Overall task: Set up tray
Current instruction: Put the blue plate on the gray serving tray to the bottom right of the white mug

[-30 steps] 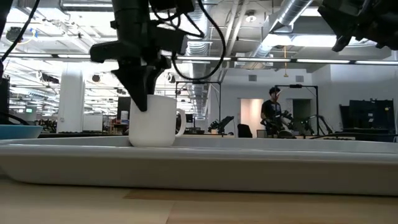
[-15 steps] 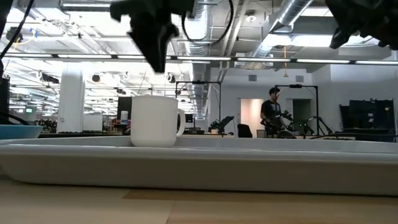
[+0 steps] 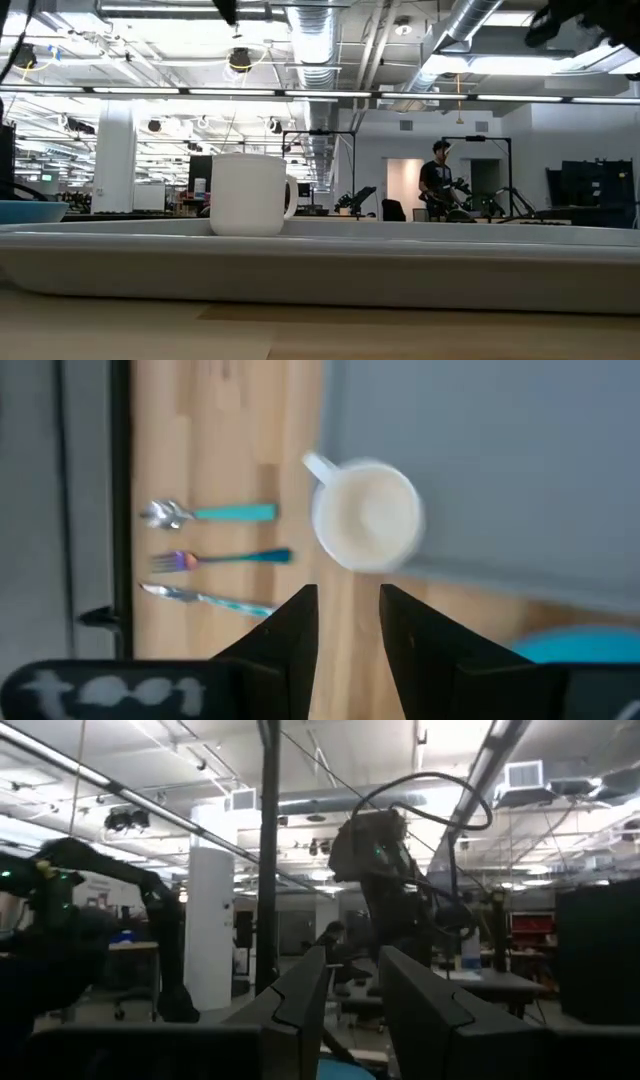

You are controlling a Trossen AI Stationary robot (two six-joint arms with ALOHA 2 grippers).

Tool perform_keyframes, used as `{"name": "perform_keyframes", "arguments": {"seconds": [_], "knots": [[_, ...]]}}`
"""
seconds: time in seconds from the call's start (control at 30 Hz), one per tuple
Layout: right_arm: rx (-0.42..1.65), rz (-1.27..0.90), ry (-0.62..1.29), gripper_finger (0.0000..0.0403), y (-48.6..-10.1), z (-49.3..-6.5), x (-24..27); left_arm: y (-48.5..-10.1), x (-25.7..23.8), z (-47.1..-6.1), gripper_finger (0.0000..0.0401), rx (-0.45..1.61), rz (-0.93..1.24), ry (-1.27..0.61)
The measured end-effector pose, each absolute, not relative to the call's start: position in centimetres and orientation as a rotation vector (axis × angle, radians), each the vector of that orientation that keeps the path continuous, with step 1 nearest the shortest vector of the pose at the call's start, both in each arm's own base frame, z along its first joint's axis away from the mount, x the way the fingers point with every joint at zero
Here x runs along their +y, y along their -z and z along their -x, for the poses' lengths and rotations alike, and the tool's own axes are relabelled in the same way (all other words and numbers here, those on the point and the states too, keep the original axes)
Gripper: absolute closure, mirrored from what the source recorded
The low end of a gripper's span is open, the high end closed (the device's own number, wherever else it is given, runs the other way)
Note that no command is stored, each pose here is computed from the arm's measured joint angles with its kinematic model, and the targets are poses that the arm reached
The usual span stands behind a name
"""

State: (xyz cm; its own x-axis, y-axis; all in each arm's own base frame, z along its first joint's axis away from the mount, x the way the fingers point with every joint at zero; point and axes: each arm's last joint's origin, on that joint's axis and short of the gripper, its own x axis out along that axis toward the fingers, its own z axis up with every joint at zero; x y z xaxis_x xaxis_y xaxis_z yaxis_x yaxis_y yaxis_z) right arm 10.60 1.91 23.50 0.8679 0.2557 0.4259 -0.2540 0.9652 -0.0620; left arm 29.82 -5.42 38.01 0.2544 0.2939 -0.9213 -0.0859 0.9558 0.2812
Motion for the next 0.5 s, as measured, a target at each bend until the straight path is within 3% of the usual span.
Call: {"name": "perform_keyframes", "arguments": {"seconds": [0.27,0.5], "knots": [[-0.360,0.069,-0.266,0.0312,-25.0,-13.6,2.6,-40.0,-6.1,-23.5,0.0301,1.132,-0.054,-0.398],[-0.225,0.078,-0.239,0.0312,-25.4,-17.1,2.5,-35.2,-6.2,-16.5,0.0301,1.161,0.053,-0.481]]}}
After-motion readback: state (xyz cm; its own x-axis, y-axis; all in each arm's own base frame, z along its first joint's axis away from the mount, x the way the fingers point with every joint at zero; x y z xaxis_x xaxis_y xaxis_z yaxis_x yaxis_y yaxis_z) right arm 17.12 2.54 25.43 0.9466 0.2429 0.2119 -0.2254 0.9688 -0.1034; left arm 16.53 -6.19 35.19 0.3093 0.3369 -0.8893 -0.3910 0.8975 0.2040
